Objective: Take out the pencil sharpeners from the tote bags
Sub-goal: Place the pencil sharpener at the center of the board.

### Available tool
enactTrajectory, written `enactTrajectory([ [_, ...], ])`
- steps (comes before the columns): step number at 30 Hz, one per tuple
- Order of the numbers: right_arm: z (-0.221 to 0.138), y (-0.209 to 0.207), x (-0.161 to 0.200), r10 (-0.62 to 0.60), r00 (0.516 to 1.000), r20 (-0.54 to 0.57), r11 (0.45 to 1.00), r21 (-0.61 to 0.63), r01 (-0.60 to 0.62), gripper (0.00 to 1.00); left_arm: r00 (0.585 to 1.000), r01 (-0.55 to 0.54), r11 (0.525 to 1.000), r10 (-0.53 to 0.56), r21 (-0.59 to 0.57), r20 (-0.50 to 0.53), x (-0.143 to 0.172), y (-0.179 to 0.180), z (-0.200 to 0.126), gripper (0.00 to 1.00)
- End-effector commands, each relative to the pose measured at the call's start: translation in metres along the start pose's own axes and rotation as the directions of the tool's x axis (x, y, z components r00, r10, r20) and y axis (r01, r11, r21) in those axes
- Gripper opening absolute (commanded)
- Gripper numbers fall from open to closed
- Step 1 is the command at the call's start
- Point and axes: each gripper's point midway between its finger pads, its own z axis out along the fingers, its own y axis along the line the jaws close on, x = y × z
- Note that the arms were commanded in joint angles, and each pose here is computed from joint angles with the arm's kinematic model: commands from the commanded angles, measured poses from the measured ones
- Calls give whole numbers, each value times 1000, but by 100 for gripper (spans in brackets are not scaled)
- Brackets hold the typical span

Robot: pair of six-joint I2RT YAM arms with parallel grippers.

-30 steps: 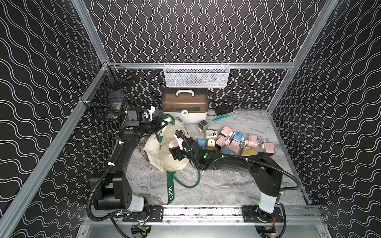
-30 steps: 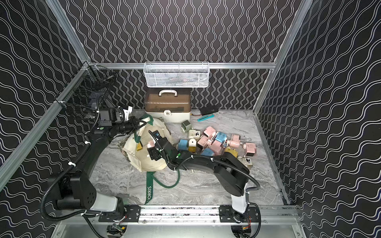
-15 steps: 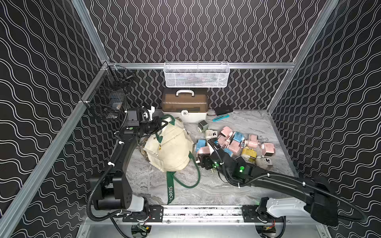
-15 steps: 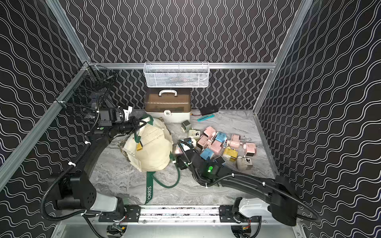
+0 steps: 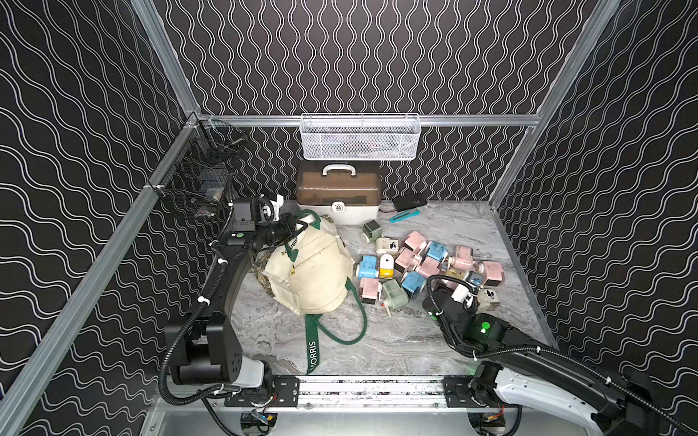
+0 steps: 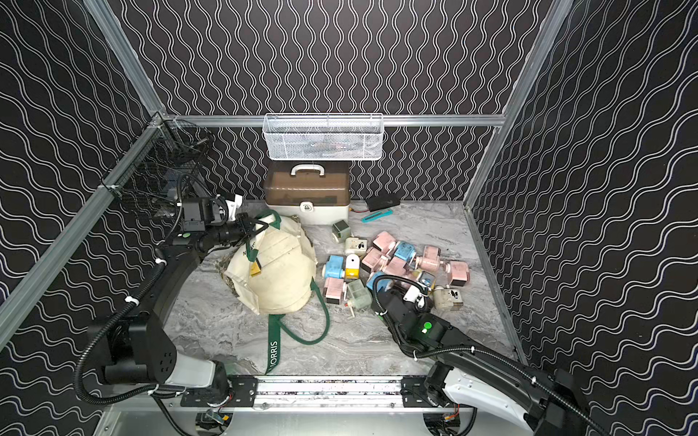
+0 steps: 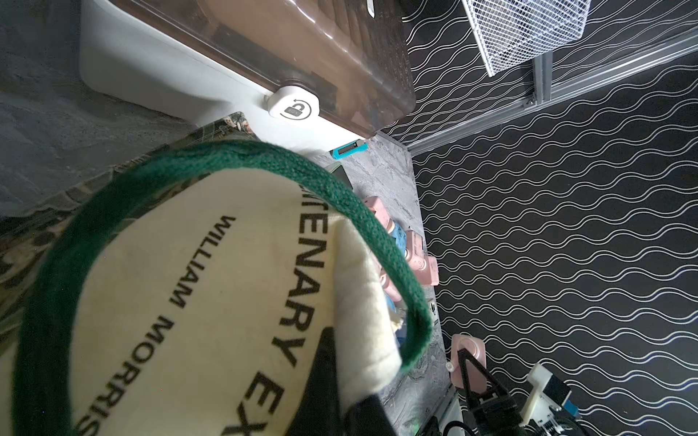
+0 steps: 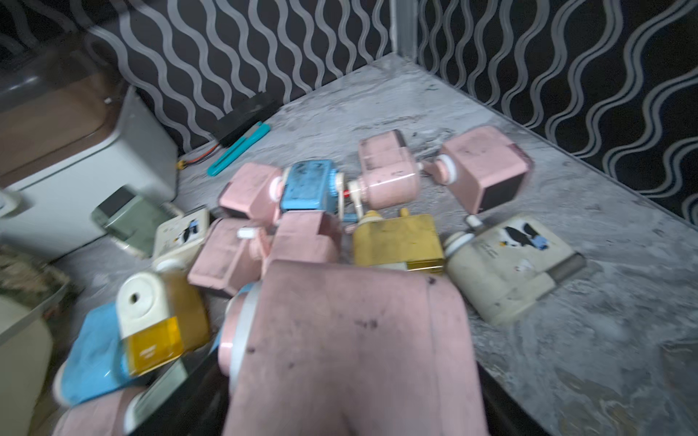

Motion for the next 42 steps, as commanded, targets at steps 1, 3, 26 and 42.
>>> enactTrajectory([
  [1, 8, -22, -5, 131, 990, 59, 990, 53, -134, 61, 1000, -21, 999, 20, 25, 12, -4, -7, -1, 0],
  [3, 15, -31, -2, 158, 985, 62, 984, 78, -163, 61, 1000, -20, 1000, 19, 24, 11, -4, -6, 0, 0],
  [26, 78, -62, 65, 197, 968, -156, 939, 314, -141, 80, 1000, -20, 1000, 20, 23, 10, -4, -6, -1, 0],
  [42, 68, -55, 46, 170, 971, -167, 955, 273, -120, 95, 1000, -21, 1000, 21, 21, 11, -4, -6, -1, 0],
])
